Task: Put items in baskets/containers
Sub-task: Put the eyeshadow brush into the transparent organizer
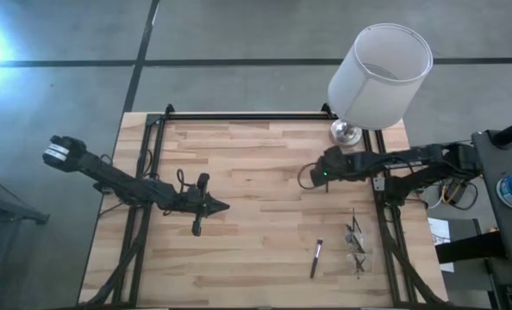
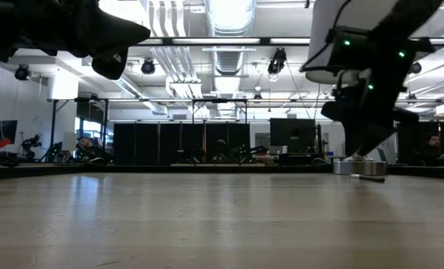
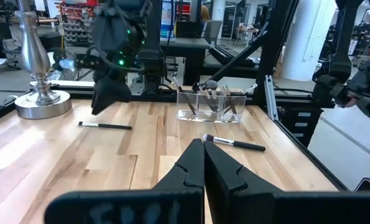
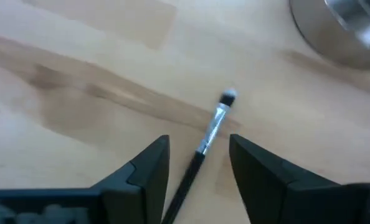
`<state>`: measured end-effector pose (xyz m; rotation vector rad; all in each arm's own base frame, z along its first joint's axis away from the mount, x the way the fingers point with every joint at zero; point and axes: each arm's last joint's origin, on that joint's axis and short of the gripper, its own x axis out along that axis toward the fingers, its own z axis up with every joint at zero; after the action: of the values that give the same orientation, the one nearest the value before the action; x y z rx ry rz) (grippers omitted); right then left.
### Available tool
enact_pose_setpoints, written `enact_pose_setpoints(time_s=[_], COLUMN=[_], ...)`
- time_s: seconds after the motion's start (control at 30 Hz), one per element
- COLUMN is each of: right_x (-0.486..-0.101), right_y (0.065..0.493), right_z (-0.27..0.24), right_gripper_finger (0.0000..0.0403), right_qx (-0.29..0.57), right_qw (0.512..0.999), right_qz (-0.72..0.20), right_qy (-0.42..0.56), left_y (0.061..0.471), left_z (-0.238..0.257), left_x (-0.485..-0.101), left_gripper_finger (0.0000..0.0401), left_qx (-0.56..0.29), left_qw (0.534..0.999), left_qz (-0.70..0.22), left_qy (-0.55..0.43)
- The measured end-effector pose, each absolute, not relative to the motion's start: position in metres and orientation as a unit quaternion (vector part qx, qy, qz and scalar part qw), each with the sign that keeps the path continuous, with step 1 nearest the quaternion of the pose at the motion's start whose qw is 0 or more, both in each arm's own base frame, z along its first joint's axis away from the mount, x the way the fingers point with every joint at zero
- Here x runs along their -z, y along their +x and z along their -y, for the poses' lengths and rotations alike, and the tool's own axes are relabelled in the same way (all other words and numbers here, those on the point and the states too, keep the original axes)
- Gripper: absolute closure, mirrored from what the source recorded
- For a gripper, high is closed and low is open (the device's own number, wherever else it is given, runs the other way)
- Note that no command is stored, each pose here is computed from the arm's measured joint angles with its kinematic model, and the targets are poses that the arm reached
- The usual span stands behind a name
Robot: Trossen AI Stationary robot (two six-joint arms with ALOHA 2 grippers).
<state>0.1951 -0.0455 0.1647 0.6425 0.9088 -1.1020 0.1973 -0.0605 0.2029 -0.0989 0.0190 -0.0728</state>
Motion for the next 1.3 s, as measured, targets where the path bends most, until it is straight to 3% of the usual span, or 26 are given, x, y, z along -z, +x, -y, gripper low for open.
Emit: enact_pose_setpoints(time_s=[0.17,0.37,0.53,0.9,1.3], right_x=[-0.143,-0.123,-0.115,-0.101,-0.100], right_y=[0.180,0.165,0.173,0.183,0.191], right_z=[0.044,0.050,0.054,0.057,0.059], right_gripper_finger=[0.0228,0.0227,0.0236,0.0287,0.0374], right_qx=[0.502,0.535,0.520,0.541,0.532], right_qw=[0.727,0.704,0.730,0.714,0.717], right_qz=[-0.347,-0.349,-0.303,-0.329,-0.355], right_qy=[0.315,0.312,0.323,0.298,0.276], left_y=[0.197,0.197,0.197,0.197,0.197], left_z=[0.061,0.060,0.060,0.060,0.060], left_x=[-0.203,-0.203,-0.203,-0.203,-0.203], left_gripper_finger=[0.0401,0.0401,0.0401,0.0401,0.0401], left_qx=[0.036,0.036,0.035,0.036,0.036], left_qw=[0.998,0.998,0.998,0.998,0.998], left_qz=[-0.009,-0.009,-0.009,-0.009,-0.009], left_qy=[-0.050,-0.048,-0.047,-0.049,-0.050])
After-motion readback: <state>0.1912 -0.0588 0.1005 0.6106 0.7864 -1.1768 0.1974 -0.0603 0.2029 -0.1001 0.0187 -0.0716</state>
